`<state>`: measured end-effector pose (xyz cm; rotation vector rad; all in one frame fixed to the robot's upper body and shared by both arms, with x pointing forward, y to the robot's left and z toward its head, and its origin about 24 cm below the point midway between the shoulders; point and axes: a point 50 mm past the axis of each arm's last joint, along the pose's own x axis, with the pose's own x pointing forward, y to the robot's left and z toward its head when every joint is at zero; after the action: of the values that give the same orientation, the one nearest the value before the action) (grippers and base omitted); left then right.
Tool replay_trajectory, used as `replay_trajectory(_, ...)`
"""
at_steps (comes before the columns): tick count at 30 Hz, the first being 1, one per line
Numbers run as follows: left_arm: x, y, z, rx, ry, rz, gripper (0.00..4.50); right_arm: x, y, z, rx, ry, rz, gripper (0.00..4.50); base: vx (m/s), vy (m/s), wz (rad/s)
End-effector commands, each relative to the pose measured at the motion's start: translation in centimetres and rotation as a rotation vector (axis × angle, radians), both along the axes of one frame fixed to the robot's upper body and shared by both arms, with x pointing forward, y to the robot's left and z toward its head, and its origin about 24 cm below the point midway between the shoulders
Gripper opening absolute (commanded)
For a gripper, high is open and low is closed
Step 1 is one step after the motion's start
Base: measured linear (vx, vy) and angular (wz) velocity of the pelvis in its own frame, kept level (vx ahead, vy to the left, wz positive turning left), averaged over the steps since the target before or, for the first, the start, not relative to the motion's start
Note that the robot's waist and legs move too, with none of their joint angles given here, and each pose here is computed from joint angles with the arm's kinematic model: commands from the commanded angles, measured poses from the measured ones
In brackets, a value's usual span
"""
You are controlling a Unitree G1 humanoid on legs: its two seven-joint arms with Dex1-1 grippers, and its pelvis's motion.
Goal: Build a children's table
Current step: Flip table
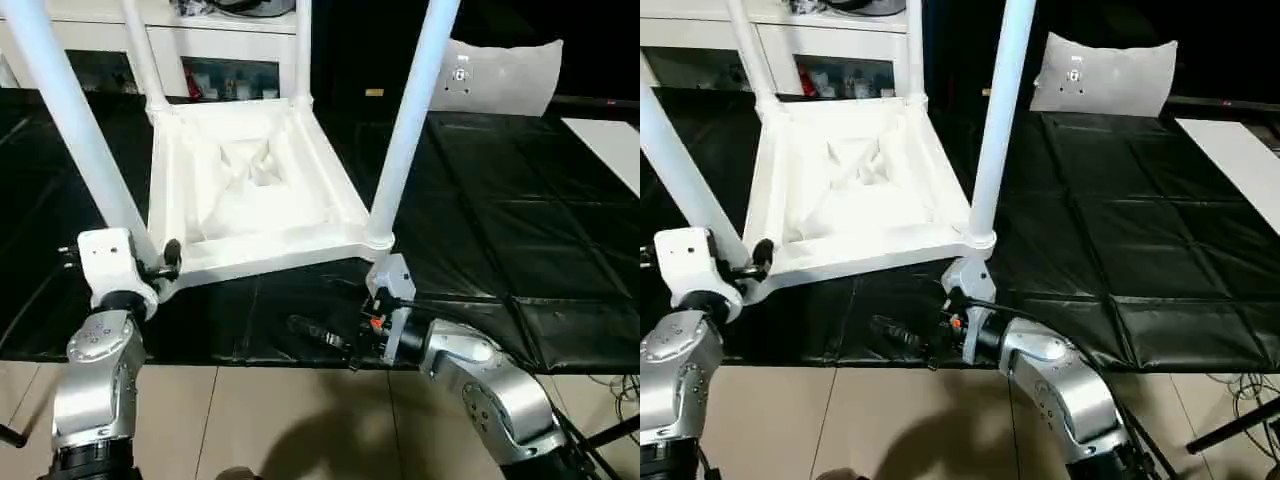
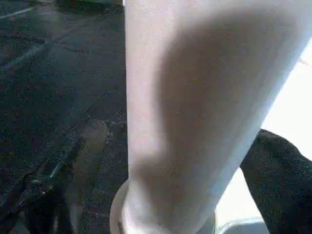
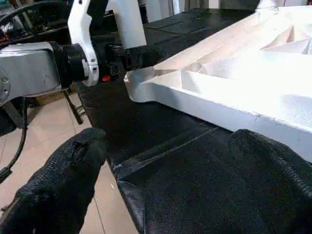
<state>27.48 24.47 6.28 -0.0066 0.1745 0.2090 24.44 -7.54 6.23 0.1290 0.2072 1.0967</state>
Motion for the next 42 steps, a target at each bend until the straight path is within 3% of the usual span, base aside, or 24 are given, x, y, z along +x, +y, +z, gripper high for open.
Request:
replay_trajectory(1,0.1,0.4,0.2,-0.004,-0.012,-0.015,4.30,0.2,0.0,0.1,-0.008,-0.015,0.008,4.50,0.000,0.000,0.00)
replay_trajectory(18,-0.5,2.6,0.7,0.020,-0.033,-0.262,4.30,-0.3,-0.1,0.4,0.020,-0.027,0.092,4.50,0.000,0.000,0.00)
replay_trajectory(33,0.0,3.2,0.8,0.027,-0.044,-0.281,3.22,-0.2,-0.1,0.4,0.015,-0.036,0.107,4.50,0.000,0.000,0.00)
replay_trajectory(42,0.0,2.9,0.7,0.005,-0.048,-0.287,2.33,-0.2,-0.1,0.4,0.012,-0.036,0.104,4.50,0.000,0.000,0.00)
